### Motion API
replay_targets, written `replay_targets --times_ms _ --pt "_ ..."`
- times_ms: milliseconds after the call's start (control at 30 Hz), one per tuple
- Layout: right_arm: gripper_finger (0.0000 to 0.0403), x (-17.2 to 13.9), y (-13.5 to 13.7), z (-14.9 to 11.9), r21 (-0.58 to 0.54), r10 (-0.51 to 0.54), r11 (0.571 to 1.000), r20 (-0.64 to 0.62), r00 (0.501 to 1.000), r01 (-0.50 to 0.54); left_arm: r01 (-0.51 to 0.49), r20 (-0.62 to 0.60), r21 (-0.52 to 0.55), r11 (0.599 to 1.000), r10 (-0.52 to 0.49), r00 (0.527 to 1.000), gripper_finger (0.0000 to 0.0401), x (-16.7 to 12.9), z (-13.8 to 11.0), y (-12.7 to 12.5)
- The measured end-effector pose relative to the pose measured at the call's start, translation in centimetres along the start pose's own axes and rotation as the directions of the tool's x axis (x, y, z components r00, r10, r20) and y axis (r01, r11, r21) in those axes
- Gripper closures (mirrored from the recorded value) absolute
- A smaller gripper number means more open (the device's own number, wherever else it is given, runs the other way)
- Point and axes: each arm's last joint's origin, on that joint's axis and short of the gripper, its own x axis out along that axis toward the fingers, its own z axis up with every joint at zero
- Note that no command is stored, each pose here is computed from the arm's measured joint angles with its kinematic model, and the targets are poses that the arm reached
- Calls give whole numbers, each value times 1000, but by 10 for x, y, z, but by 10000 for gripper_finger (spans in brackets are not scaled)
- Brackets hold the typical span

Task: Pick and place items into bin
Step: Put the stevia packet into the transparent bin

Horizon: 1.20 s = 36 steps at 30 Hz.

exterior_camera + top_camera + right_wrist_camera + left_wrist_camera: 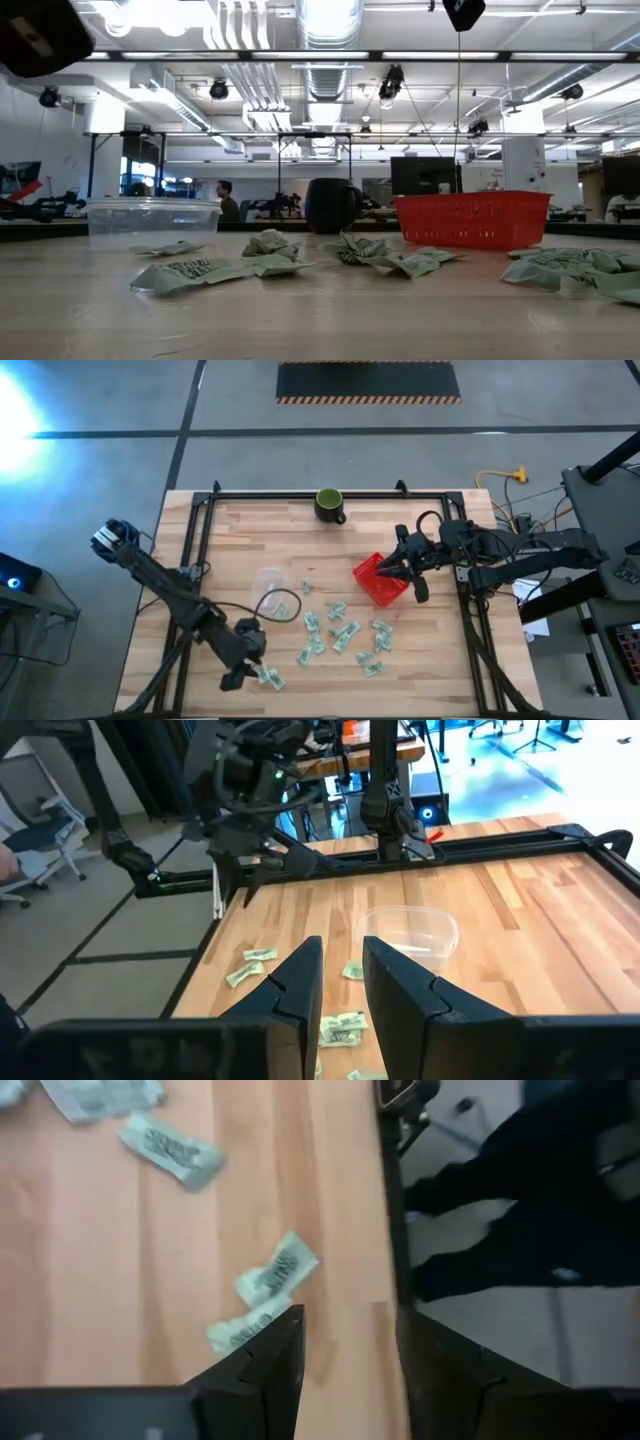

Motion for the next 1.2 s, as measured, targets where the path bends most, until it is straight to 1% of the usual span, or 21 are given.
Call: replay_targets --times_ms 133,267,367,500,567,700,800,900,1000,1067,1200 --pt "335 4 -1 -1 1 -2 1000 -8 1000 2 -80 -33 136 987 86 996 260 11 5 -4" --pt "335 7 -2 -3 19 -5 1000 -22 1000 5 -127 -122 250 960 161 979 260 26 5 -5" --pt "335 9 -2 -4 24 -7 1000 -33 999 8 -140 -183 337 931 211 960 260 36 4 -5" --pt "335 9 -2 -4 23 -7 1000 -31 999 8 -126 -222 430 894 240 945 260 48 1 -4" --pt "335 9 -2 -4 23 -7 1000 -30 1000 7 -124 -235 449 885 251 939 260 53 -1 -2" --pt "335 9 -2 -4 22 -7 1000 -30 1000 8 -140 -247 422 896 262 933 260 59 -2 -1" --pt "335 9 -2 -4 22 -7 1000 -30 1000 8 -139 -251 432 891 267 931 260 62 -2 1" --pt "335 9 -2 -4 19 -7 1000 -30 1000 8 -117 -249 493 862 269 930 260 63 -2 2" --pt "335 9 -2 -4 8 -8 1000 -30 1000 8 -74 -247 590 804 267 932 260 63 -4 0" --pt "335 9 -2 -4 1 -9 1000 -30 1000 9 -54 -236 631 774 259 937 260 64 -4 -1" --pt "335 9 -2 -4 -1 -9 1000 -31 999 9 -40 -210 674 738 244 947 260 66 -3 -1"
